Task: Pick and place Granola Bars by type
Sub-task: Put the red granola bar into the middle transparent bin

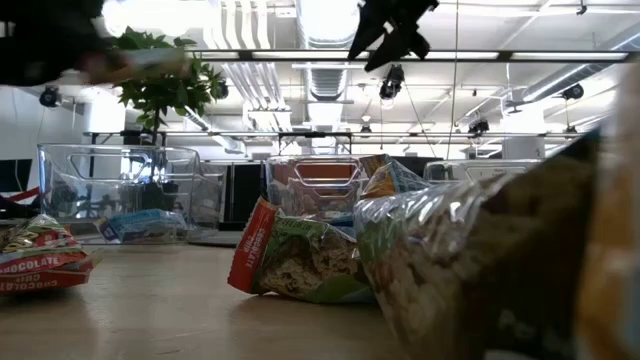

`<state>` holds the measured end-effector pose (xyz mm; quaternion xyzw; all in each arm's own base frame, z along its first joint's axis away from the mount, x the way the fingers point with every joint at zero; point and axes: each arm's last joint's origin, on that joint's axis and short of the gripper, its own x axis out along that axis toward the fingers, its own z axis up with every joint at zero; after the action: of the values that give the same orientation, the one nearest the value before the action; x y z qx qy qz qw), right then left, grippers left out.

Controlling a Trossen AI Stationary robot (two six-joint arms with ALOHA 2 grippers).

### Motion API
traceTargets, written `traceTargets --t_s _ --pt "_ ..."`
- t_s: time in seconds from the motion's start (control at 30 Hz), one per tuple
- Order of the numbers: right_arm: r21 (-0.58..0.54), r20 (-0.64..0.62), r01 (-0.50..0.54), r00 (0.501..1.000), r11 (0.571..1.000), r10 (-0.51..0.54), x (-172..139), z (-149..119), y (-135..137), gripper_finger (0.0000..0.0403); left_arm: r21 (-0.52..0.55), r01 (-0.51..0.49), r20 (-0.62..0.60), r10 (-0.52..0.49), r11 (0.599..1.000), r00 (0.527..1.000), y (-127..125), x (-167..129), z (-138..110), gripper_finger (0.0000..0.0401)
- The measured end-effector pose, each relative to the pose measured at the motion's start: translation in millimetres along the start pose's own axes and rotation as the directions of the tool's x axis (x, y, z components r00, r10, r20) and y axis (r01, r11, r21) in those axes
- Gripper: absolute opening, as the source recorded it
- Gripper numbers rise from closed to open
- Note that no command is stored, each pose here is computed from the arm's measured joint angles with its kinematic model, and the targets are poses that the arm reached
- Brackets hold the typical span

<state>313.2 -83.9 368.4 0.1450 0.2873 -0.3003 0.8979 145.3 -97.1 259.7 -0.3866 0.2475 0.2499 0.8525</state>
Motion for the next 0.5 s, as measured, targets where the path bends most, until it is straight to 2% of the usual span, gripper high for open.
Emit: traceTargets --t_s 0.1,0.3,0.4,0.5 --pt "0.014 0.016 0.012 1.0 1.0 -0.013 -6.1 1.4 -2.0 0.0231 -0.035 0.025 0.109 -0.021 0.999 0.994 0.2 9.8 38.8 0.0066" --pt "0.027 0.044 0.039 0.998 0.999 -0.04 -15.4 3.5 -5.4 0.0231 -0.09 0.214 0.25 -0.186 0.973 0.95 8.1 52.3 121.7 0.0066" --pt "0.027 0.044 0.039 0.998 0.999 -0.041 -17.7 3.4 -6.3 0.0231 -0.15 0.218 0.285 -0.169 0.964 0.944 28.3 77.9 153.7 0.0066" --pt "0.026 0.05 0.05 0.997 0.998 -0.052 -21.7 3.5 -7.8 0.0231 -0.183 0.203 0.242 -0.156 0.962 0.958 46.1 104.9 168.8 0.0066"
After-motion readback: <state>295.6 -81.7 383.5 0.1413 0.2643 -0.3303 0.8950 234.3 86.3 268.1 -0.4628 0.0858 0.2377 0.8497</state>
